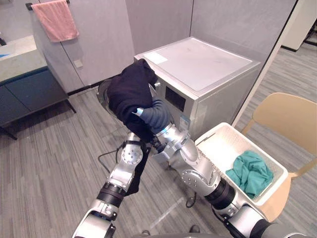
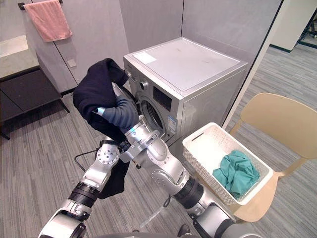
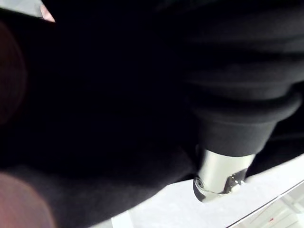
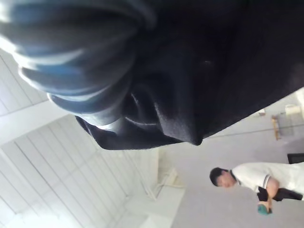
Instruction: Pick up the laundry basket with both hands and put the clothes into the washing machine.
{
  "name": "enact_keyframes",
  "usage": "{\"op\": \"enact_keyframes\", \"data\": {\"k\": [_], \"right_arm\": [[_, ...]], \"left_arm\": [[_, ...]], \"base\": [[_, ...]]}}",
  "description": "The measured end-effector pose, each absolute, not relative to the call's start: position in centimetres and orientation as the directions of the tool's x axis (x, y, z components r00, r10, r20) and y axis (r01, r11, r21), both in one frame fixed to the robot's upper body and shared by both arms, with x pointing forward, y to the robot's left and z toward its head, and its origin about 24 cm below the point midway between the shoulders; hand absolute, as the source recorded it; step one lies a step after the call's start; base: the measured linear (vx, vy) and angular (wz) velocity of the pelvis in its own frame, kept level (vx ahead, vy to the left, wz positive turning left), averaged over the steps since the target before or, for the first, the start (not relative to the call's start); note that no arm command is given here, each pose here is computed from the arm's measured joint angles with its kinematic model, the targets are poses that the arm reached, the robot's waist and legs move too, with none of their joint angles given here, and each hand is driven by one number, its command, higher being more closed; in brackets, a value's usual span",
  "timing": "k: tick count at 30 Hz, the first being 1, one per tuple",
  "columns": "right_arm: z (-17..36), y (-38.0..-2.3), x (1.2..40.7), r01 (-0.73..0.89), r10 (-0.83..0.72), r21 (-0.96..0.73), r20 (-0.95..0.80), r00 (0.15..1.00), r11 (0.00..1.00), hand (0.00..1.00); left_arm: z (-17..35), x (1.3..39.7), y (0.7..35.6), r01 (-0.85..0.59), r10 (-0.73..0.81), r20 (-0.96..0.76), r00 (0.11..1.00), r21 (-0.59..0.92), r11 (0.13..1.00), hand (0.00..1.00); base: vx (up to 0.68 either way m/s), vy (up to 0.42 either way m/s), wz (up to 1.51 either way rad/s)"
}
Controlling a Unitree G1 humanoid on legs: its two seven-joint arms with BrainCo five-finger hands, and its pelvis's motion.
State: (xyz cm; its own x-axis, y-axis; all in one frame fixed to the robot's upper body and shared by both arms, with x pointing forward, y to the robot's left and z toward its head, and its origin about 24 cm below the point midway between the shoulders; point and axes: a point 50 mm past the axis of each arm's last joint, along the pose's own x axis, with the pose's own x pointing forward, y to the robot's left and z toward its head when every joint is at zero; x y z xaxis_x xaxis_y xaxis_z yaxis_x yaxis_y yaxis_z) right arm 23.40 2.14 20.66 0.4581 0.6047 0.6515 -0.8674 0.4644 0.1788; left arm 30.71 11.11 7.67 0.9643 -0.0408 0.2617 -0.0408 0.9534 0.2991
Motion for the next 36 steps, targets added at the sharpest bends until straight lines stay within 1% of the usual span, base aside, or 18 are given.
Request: {"op": "enact_keyframes", "data": {"k": [1, 2, 5, 7, 9, 12, 14, 15, 17, 18, 19, 22, 24, 25, 27, 31, 33, 36], "right_arm": [[20.7, 2.2, 23.4, -0.868, 0.605, 0.178, 0.652, 0.457, 0.464, 1.00], [20.7, 2.1, 23.4, -0.867, 0.605, 0.177, 0.651, 0.458, 0.466, 0.00], [20.5, 1.8, 23.6, -0.855, 0.603, 0.156, 0.647, 0.467, 0.494, 0.00], [19.9, 1.3, 23.8, -0.835, 0.591, 0.159, 0.638, 0.494, 0.527, 0.00], [18.4, -0.2, 24.3, -0.780, 0.555, 0.184, 0.607, 0.569, 0.598, 0.00], [16.8, -2.1, 24.8, -0.711, 0.518, 0.185, 0.566, 0.642, 0.679, 0.00], [15.0, -4.5, 25.2, -0.622, 0.487, 0.120, 0.515, 0.705, 0.774, 0.00], [14.6, -5.1, 25.3, -0.600, 0.479, 0.102, 0.503, 0.719, 0.793, 0.00], [13.1, -7.9, 25.4, -0.490, 0.443, -0.009, 0.445, 0.779, 0.872, 0.00], [12.7, -8.6, 25.4, -0.465, 0.431, -0.029, 0.431, 0.793, 0.885, 0.00], [11.5, -10.9, 25.2, -0.380, 0.393, -0.112, 0.380, 0.837, 0.918, 0.00], [10.0, -13.0, 24.9, -0.320, 0.364, -0.187, 0.307, 0.879, 0.929, 0.00], [7.9, -14.8, 24.6, -0.282, 0.339, -0.260, 0.209, 0.917, 0.923, 0.00], [7.4, -15.1, 24.5, -0.280, 0.336, -0.273, 0.184, 0.924, 0.920, 0.00], [4.6, -16.0, 23.5, -0.287, 0.326, -0.351, 0.056, 0.944, 0.891, 0.00], [-0.2, -16.4, 22.6, -0.310, 0.271, -0.390, -0.153, 0.950, 0.867, 0.00], [-3.5, -16.6, 21.7, -0.315, 0.209, -0.402, -0.285, 0.935, 0.860, 0.00], [-6.6, -16.9, 20.4, -0.296, 0.122, -0.393, -0.410, 0.904, 0.871, 0.00]], "left_arm": [[7.5, 30.7, 11.0, -0.033, -0.047, 0.255, 0.966, 0.301, 0.953, 1.00], [7.2, 30.6, 10.8, -0.014, -0.064, 0.240, 0.969, 0.309, 0.951, 1.00], [6.7, 30.5, 11.0, -0.012, -0.058, 0.219, 0.974, 0.307, 0.952, 1.00], [6.1, 30.2, 11.3, -0.017, -0.044, 0.197, 0.979, 0.297, 0.955, 1.00], [4.5, 29.2, 12.0, -0.043, 0.010, 0.134, 0.991, 0.245, 0.969, 1.00], [2.7, 28.0, 12.9, -0.065, 0.054, 0.061, 0.997, 0.202, 0.977, 1.00], [1.6, 27.1, 14.3, -0.116, 0.117, 0.008, 0.993, 0.161, 0.980, 1.00], [1.4, 27.0, 14.6, -0.128, 0.129, 0.003, 0.992, 0.160, 0.979, 1.00], [1.0, 26.3, 16.0, -0.179, 0.183, -0.012, 0.983, 0.156, 0.971, 1.00], [1.0, 26.1, 16.2, -0.187, 0.191, -0.013, 0.981, 0.155, 0.970, 1.00], [0.8, 25.4, 17.0, -0.205, 0.210, -0.015, 0.978, 0.151, 0.967, 1.00], [0.5, 24.4, 17.8, -0.228, 0.235, -0.026, 0.972, 0.152, 0.962, 1.00], [-0.4, 23.4, 18.7, -0.242, 0.254, -0.063, 0.965, 0.163, 0.957, 1.00], [-0.6, 23.2, 18.8, -0.243, 0.258, -0.072, 0.964, 0.165, 0.956, 1.00], [-1.9, 22.2, 19.1, -0.228, 0.252, -0.129, 0.959, 0.178, 0.957, 1.00], [-5.2, 20.5, 19.3, -0.196, 0.250, -0.281, 0.927, 0.206, 0.959, 1.00], [-6.9, 19.4, 19.4, -0.174, 0.246, -0.365, 0.898, 0.218, 0.960, 1.00], [-8.0, 18.7, 19.2, -0.144, 0.228, -0.419, 0.879, 0.223, 0.964, 1.00]], "base": [[0.04, 0.036, 0.01], [0.04, 0.037, 0.01], [0.04, 0.042, 0.00], [0.04, 0.033, 0.00], [0.02, 0.013, 0.00], [0.00, 0.000, 0.00], [0.00, 0.000, 0.00], [0.00, 0.000, 0.00], [0.01, 0.016, 0.01], [0.03, 0.032, 0.03], [0.03, 0.030, 0.04], [0.03, 0.020, 0.04], [0.04, 0.030, 0.05], [0.03, 0.024, 0.09], [0.03, 0.014, 0.21], [0.04, 0.001, 0.37], [0.03, -0.005, 0.72], [0.01, 0.028, 1.05]]}}
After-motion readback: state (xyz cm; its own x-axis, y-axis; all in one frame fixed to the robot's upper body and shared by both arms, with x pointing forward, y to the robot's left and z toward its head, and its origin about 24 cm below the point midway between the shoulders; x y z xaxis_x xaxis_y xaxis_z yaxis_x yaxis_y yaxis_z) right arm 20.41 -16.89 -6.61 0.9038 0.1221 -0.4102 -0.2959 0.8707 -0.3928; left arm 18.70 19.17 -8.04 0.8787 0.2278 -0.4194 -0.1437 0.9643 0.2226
